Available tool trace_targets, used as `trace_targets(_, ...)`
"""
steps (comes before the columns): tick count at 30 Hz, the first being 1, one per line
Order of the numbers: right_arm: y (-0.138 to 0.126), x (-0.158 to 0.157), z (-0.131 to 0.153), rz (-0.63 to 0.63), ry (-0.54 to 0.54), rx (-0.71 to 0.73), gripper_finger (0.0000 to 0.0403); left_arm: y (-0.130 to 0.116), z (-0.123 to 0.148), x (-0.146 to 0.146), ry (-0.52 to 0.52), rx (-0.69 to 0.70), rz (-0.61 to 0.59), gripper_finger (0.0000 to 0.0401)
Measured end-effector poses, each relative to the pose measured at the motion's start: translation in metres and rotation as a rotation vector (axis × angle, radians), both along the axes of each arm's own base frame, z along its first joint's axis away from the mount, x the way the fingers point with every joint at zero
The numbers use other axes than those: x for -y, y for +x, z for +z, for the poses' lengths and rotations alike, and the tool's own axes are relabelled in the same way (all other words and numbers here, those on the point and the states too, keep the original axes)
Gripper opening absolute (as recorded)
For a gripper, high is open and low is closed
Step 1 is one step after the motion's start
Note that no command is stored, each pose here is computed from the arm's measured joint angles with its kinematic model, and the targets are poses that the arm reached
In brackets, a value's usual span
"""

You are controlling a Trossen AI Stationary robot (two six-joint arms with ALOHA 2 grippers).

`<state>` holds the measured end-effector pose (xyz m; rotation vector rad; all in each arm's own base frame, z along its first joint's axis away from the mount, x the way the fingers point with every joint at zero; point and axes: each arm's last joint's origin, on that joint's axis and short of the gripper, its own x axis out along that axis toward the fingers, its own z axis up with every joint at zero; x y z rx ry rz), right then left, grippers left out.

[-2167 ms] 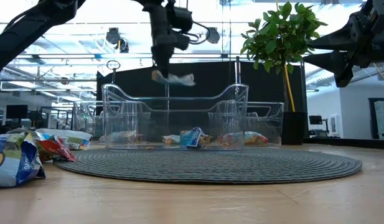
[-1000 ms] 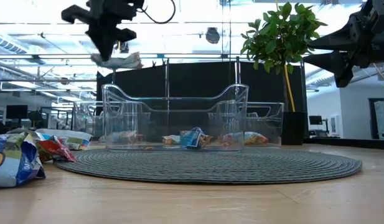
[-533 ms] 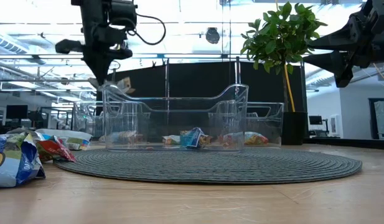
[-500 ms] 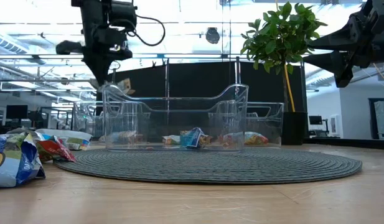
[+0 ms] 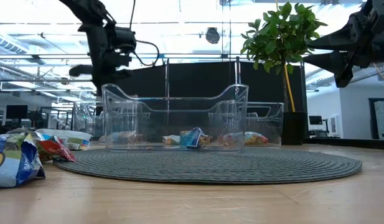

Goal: Pick and place Granola Bars by type
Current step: Put the yellow granola bar into the top left transparent bin

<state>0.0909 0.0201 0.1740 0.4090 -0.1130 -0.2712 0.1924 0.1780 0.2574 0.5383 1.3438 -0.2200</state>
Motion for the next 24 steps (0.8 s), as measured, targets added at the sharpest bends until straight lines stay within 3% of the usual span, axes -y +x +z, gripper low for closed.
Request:
trace_targets(7,0.000,0.000,0.000,0.001,0.000,0.000,0.0171,0.006,-0.018,-0.010,-0.087,-0.005,0.018,0.0000)
trace_targets(16,0.000,0.000,0.000,0.000,0.000,0.000,0.0171,0.008,-0.030,-0.012,-0.112,-0.041,0.012,0.0000)
trace_targets(24,0.000,0.000,0.000,0.000,0.000,0.000,0.0171,0.000,-0.065,-0.005,-0.138,-0.063,0.028,0.0000)
